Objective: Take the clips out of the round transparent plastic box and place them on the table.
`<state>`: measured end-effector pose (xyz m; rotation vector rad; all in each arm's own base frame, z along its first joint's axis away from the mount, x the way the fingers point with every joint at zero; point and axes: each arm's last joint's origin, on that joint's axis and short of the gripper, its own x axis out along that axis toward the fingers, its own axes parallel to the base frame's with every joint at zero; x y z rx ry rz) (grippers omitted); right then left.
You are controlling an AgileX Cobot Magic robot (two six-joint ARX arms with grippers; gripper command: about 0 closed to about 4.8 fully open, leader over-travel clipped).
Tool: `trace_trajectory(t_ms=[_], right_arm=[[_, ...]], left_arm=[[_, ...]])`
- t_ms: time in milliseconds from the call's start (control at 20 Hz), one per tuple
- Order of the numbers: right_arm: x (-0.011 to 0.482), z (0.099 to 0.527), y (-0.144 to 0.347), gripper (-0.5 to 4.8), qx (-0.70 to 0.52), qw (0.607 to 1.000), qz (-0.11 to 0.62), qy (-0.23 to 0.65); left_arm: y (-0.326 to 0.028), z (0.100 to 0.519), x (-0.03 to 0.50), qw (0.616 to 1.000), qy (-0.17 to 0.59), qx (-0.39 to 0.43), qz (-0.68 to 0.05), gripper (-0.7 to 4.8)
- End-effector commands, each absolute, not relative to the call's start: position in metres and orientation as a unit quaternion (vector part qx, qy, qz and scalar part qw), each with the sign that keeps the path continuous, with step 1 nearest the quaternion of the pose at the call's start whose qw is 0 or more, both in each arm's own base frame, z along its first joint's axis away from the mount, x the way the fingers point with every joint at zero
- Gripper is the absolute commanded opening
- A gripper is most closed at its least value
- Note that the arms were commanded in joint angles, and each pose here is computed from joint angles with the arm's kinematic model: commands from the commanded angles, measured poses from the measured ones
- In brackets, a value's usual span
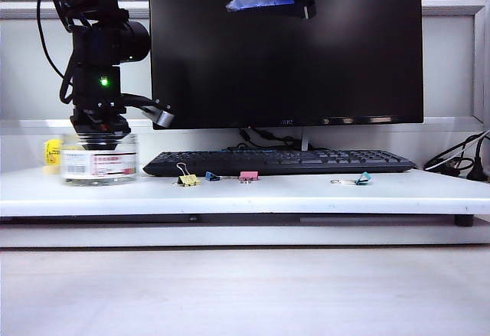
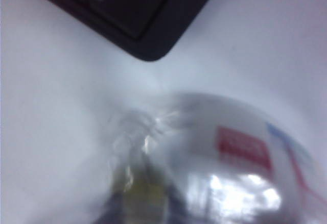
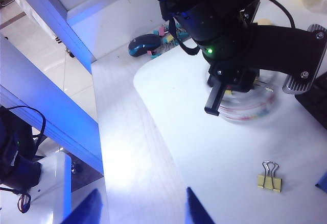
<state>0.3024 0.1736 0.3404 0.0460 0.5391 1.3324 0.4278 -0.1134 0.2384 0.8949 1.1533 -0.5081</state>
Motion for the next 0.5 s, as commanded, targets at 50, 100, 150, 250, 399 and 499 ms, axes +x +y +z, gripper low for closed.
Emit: trace_trajectory(t_ms=[50,100,150,250,399,499], right_arm=[[0.302,0.344,0.174,2.12,0.02,0.751,0.614,0.24],[0.302,0.344,0.174,2.12,0.02,0.751,0.614,0.24],[0.302,0.344,0.174,2.12,0.02,0.751,0.614,0.24],[0.302,0.344,0.174,2.12,0.02,0.751,0.614,0.24],[0.301,0.343,0.174,2.12,0.02,0.751,0.614,0.242],[0.301,0.343,0.174,2.12,0.021,0.75,0.614,0.244]], left_arm=[[-0.114,0.239,0.429,0.721,0.514,0.404,-0.229,1.07],[-0.114,0.239,0.43,0.723,0.512,0.404,-0.228,1.07],[-0.114,0.238,0.431,0.723,0.512,0.403,-0.229,1.07],[-0.115,0.231,0.432,0.718,0.519,0.403,-0.231,1.07],[-0.116,0.208,0.437,0.697,0.545,0.402,-0.236,1.07],[-0.116,0.196,0.44,0.687,0.557,0.405,-0.232,1.07]])
